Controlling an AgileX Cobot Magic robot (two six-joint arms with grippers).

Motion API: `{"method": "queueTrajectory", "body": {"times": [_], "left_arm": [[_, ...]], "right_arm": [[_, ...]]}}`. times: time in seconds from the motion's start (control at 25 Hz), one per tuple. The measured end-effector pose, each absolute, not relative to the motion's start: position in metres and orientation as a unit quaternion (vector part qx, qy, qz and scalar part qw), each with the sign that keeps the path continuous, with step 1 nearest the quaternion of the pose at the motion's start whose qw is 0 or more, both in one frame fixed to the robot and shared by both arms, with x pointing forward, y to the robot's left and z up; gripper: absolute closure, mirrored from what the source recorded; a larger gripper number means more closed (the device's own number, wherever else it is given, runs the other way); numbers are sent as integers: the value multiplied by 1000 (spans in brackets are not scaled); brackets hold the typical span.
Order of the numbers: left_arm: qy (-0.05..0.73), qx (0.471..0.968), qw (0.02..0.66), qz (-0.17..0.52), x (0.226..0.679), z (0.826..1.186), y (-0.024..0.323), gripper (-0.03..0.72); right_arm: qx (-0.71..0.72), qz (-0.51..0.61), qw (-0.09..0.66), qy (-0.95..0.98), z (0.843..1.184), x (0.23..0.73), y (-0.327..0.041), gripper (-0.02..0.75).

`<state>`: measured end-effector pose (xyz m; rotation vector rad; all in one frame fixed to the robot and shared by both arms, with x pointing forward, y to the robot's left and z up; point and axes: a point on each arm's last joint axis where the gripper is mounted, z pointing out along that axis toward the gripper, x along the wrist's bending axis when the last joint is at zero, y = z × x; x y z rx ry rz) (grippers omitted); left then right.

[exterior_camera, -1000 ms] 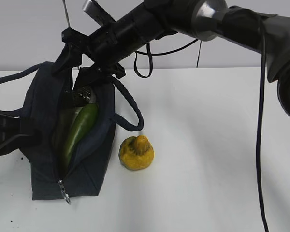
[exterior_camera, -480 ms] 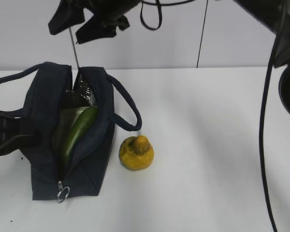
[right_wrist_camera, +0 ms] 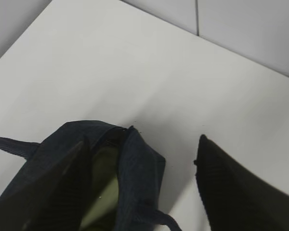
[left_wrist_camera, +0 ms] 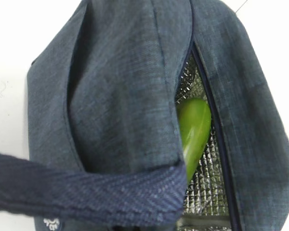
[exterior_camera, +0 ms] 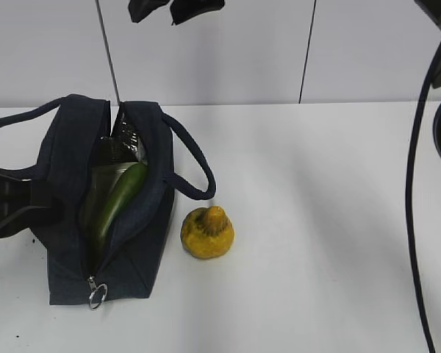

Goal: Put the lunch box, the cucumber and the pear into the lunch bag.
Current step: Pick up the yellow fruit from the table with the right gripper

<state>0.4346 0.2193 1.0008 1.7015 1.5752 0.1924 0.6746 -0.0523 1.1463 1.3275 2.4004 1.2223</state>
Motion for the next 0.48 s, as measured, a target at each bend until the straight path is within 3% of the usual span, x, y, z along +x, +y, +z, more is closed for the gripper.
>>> {"method": "queueTrajectory", "body": {"times": [0.24, 0.48], "left_arm": [[621, 672, 396, 75, 434, 1001, 219, 704], [621, 673, 395, 73, 434, 1001, 219, 704]], "right_arm": [[445, 393, 119, 796, 1171, 663, -67, 214], [464, 326, 148, 811, 1174, 645, -88, 214]]}}
